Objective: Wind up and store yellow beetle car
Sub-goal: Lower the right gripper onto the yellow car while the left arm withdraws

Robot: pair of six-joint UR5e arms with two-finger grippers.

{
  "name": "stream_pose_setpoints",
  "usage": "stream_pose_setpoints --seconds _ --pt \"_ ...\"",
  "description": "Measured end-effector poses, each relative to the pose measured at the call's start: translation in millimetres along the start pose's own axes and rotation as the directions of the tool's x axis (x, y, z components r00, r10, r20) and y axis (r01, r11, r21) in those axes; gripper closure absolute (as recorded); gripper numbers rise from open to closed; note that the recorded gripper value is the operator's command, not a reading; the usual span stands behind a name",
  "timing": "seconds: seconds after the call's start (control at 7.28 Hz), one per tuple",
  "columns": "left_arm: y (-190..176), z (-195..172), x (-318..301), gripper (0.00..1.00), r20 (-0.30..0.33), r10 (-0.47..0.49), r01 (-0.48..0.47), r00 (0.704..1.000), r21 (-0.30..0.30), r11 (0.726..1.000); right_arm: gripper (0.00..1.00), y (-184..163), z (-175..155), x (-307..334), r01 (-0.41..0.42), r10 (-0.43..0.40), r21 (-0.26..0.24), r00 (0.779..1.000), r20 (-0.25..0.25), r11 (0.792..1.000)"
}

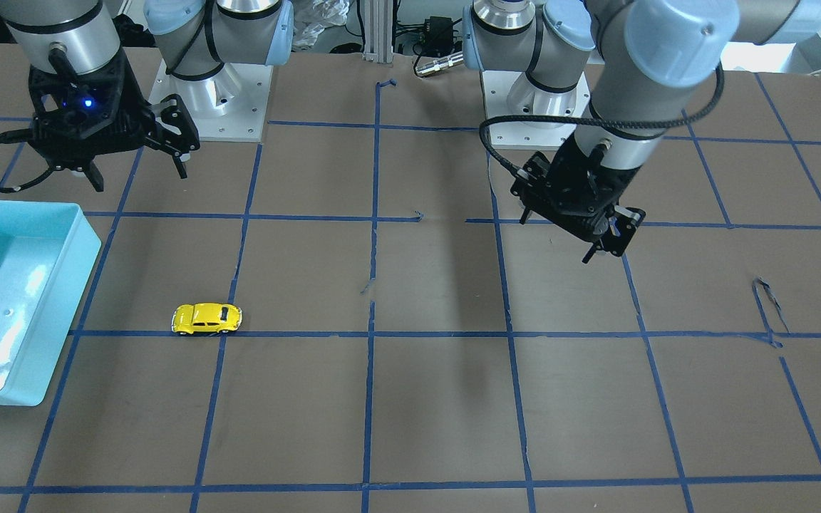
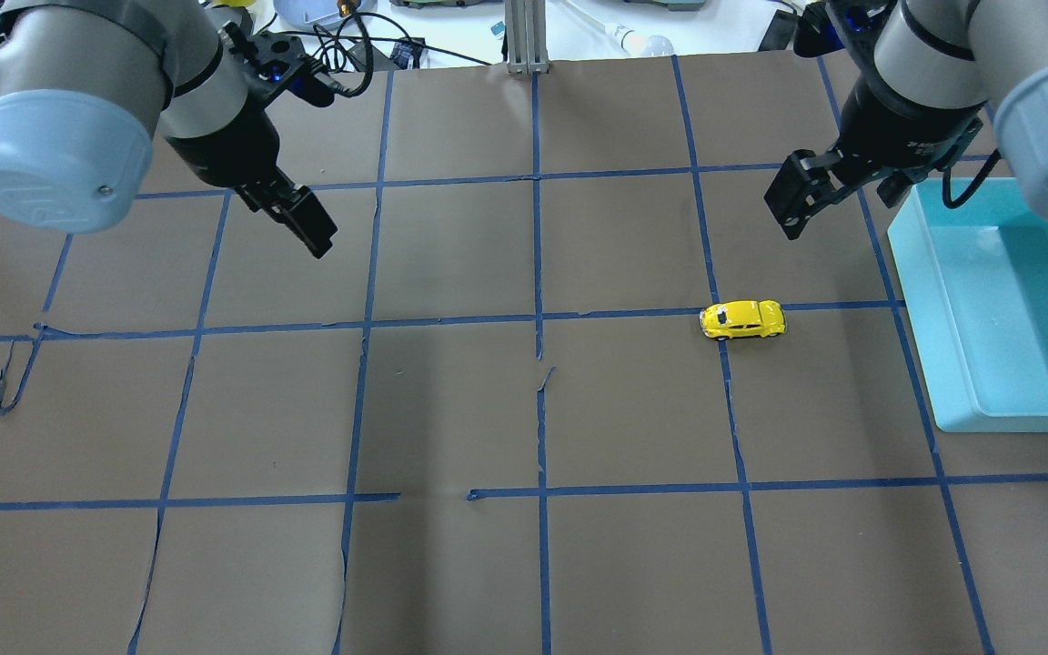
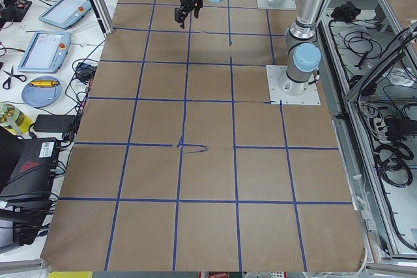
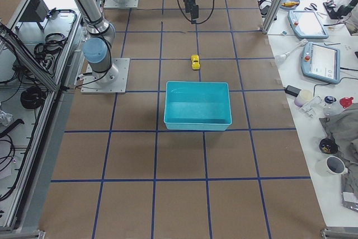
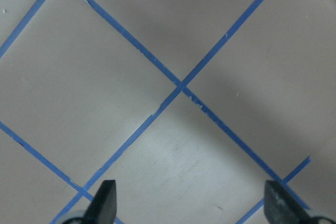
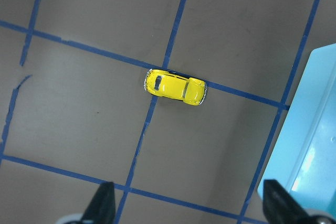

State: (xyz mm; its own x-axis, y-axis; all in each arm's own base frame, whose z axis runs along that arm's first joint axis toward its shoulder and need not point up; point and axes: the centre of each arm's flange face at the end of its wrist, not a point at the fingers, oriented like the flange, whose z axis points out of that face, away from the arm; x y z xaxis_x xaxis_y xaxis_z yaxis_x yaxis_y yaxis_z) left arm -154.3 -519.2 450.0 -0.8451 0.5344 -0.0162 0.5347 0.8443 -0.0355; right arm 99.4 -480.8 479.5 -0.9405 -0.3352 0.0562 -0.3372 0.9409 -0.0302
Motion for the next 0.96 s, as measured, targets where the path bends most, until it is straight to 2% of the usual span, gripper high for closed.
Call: stream_pose_setpoints --seconds 0.14,0.27,0.41,0.55,0.82,0.96 --pt "3 -20 13 0.0 0.006 -0.126 0.126 0.992 0.017 0.992 0.0 -4 16 16 0.109 -0.109 -0.013 0.994 0.01 0.994" --pt "9 -36 18 0.0 0.007 -0.207 0.207 0.978 0.02 0.978 0.0 -10 37 27 0.247 -0.247 -0.016 0.969 0.013 0.969" --pt "16 -51 20 0.0 0.008 -0.262 0.262 0.965 0.012 0.965 0.0 -12 56 32 0.38 -0.38 -0.011 0.925 0.012 0.925" --pt "23 -61 19 0.0 0.005 -0.325 0.325 0.946 0.0 0.946 0.0 -13 78 32 0.489 -0.489 -0.003 0.872 0.009 0.872" --pt "37 -69 4 0.0 -0.004 -0.442 0.442 0.897 -0.017 0.897 0.0 -20 135 34 0.692 -0.692 0.008 0.722 -0.017 0.722" --pt "41 -70 -1 0.0 -0.004 -0.464 0.463 0.886 -0.019 0.886 0.0 -20 159 32 0.743 -0.743 0.007 0.669 -0.019 0.669"
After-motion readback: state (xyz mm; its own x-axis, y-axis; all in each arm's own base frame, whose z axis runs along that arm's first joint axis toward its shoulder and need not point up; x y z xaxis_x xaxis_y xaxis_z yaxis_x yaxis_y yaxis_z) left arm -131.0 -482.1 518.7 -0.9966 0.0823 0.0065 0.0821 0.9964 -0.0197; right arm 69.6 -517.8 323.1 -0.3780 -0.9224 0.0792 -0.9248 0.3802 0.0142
